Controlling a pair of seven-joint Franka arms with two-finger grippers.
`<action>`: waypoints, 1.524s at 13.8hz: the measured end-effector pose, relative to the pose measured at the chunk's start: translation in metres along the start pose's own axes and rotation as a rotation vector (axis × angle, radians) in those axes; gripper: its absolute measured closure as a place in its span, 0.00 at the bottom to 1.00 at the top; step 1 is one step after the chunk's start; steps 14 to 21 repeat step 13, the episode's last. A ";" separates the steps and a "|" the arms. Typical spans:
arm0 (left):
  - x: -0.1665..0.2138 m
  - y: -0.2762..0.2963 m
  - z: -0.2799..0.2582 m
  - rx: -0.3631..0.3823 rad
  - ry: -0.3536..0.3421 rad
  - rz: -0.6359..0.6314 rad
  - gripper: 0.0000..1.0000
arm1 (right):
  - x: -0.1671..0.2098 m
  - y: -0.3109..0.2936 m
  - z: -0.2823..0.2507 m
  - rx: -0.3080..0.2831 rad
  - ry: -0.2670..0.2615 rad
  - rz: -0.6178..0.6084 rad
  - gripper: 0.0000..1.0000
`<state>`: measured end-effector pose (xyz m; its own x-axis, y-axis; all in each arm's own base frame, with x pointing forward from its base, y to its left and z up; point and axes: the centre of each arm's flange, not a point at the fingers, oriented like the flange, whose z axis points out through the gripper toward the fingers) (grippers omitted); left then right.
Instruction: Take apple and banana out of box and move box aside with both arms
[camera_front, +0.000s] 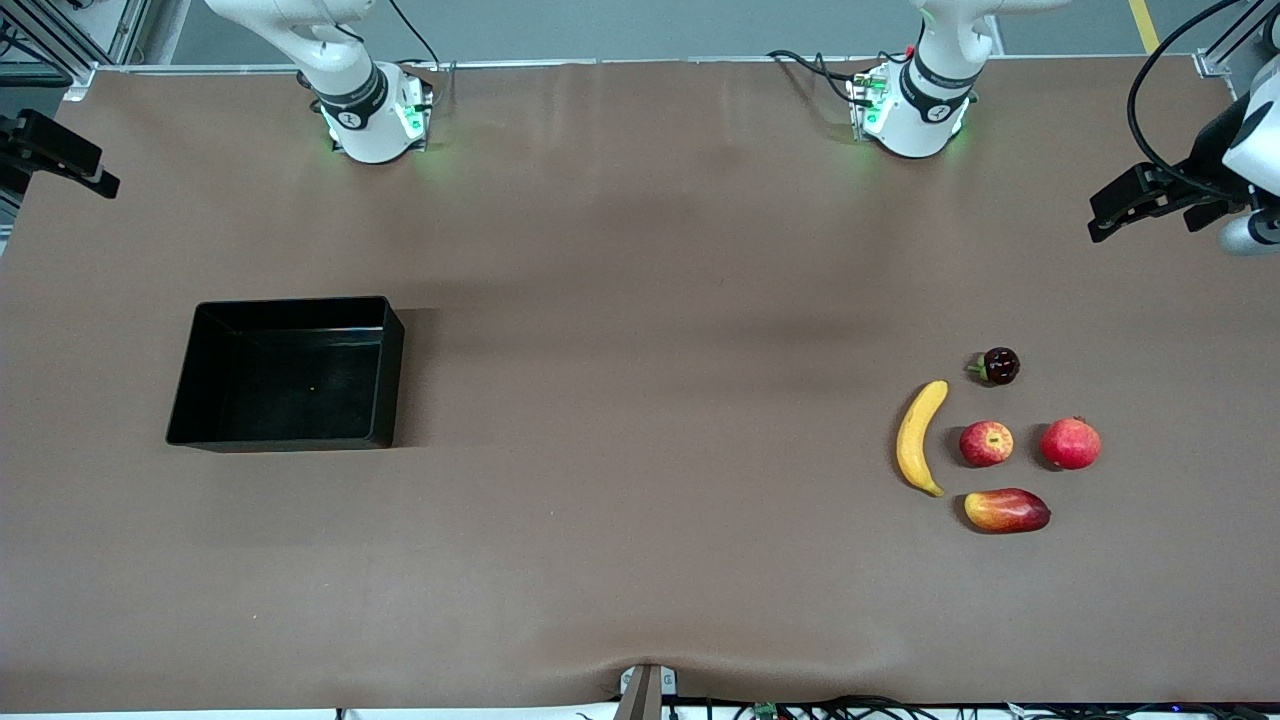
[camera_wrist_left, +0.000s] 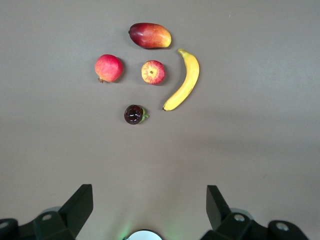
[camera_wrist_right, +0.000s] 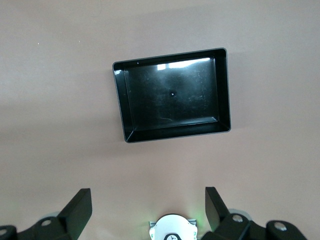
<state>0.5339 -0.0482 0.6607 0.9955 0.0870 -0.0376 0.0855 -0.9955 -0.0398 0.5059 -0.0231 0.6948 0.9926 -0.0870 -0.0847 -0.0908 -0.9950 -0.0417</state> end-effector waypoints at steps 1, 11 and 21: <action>0.000 0.000 0.000 0.000 0.000 0.001 0.00 | 0.000 0.000 0.000 0.000 -0.001 0.000 0.00; 0.000 0.001 -0.006 -0.003 0.016 0.001 0.00 | 0.002 0.001 0.000 -0.019 0.006 -0.036 0.00; 0.000 0.000 -0.008 -0.004 0.020 0.001 0.00 | 0.002 0.003 0.001 -0.033 0.005 -0.038 0.00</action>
